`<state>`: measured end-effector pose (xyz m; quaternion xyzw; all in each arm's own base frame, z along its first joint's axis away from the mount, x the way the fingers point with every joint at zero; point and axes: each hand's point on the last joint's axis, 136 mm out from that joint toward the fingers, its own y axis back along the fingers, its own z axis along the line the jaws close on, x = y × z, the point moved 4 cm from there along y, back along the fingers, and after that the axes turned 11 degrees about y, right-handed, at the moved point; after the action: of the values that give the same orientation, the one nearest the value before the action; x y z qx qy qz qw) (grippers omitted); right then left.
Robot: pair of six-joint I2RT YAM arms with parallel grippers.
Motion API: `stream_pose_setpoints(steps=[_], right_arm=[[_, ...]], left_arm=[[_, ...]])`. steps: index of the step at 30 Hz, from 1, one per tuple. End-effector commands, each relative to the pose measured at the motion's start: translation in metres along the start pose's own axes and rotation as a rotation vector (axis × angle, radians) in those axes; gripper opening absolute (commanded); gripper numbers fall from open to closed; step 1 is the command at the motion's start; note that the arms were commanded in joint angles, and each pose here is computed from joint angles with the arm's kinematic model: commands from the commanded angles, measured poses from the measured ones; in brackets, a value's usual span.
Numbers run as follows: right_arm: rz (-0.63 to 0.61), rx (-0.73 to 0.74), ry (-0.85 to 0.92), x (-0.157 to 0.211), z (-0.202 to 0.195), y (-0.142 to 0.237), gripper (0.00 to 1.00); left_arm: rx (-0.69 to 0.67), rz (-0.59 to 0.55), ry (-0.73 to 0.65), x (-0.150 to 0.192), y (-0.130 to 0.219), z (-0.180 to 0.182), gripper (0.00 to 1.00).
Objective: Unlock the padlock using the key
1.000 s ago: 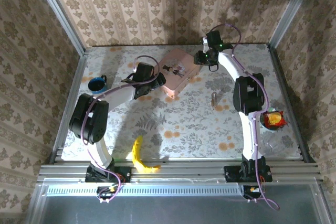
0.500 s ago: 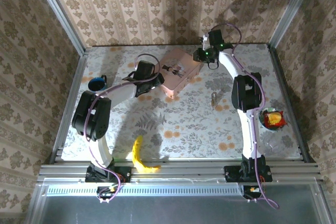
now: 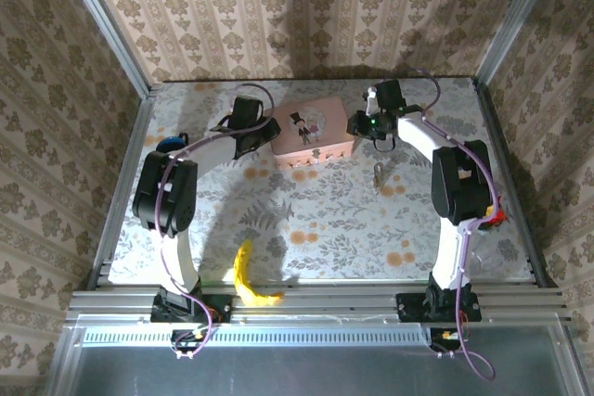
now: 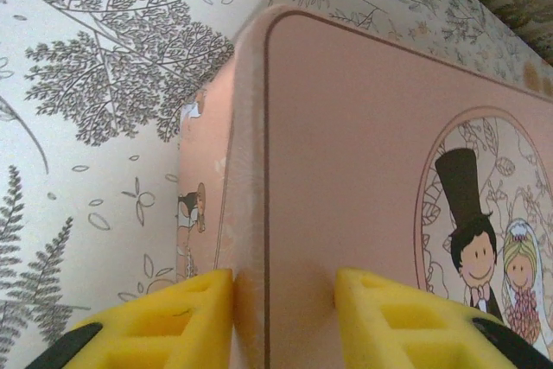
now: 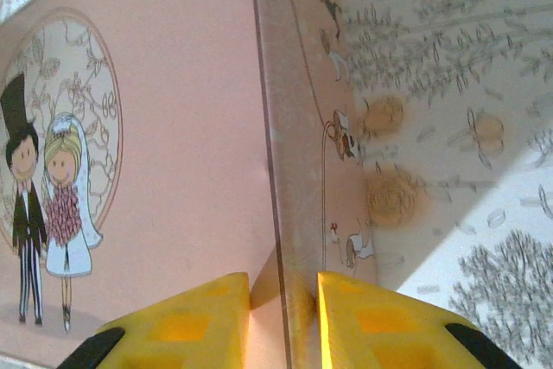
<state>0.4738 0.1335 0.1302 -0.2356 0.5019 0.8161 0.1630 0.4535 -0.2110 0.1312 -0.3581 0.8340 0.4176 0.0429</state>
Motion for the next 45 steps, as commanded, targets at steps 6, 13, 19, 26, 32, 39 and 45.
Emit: stream_pose_setpoints(steps=[6,13,19,26,32,39,45], right_arm=[[0.015,0.054,-0.064,0.028,0.006,0.021,0.28],[0.014,0.177,-0.037,0.026,-0.003,0.045,0.44],[0.048,0.327,-0.033,0.046,-0.016,0.076,0.51],[0.144,0.403,-0.078,0.097,-0.034,0.090,0.54],[0.199,0.340,-0.116,0.131,-0.037,0.073,0.49],[0.214,0.298,-0.119,0.140,-0.035,0.058,0.43],[0.214,0.262,-0.109,0.135,-0.029,0.046,0.39]], left_arm=[[0.049,0.037,-0.019,0.005,-0.006,-0.008,0.35],[0.053,0.020,0.015,0.001,0.000,-0.001,0.46],[0.064,-0.043,0.044,-0.014,0.028,0.006,0.71],[0.037,-0.132,0.046,-0.020,0.077,0.017,1.00],[-0.017,-0.202,0.027,-0.015,0.116,0.033,1.00],[-0.055,-0.287,0.006,-0.013,0.153,0.046,1.00],[-0.078,-0.319,0.010,-0.014,0.166,0.054,1.00]])
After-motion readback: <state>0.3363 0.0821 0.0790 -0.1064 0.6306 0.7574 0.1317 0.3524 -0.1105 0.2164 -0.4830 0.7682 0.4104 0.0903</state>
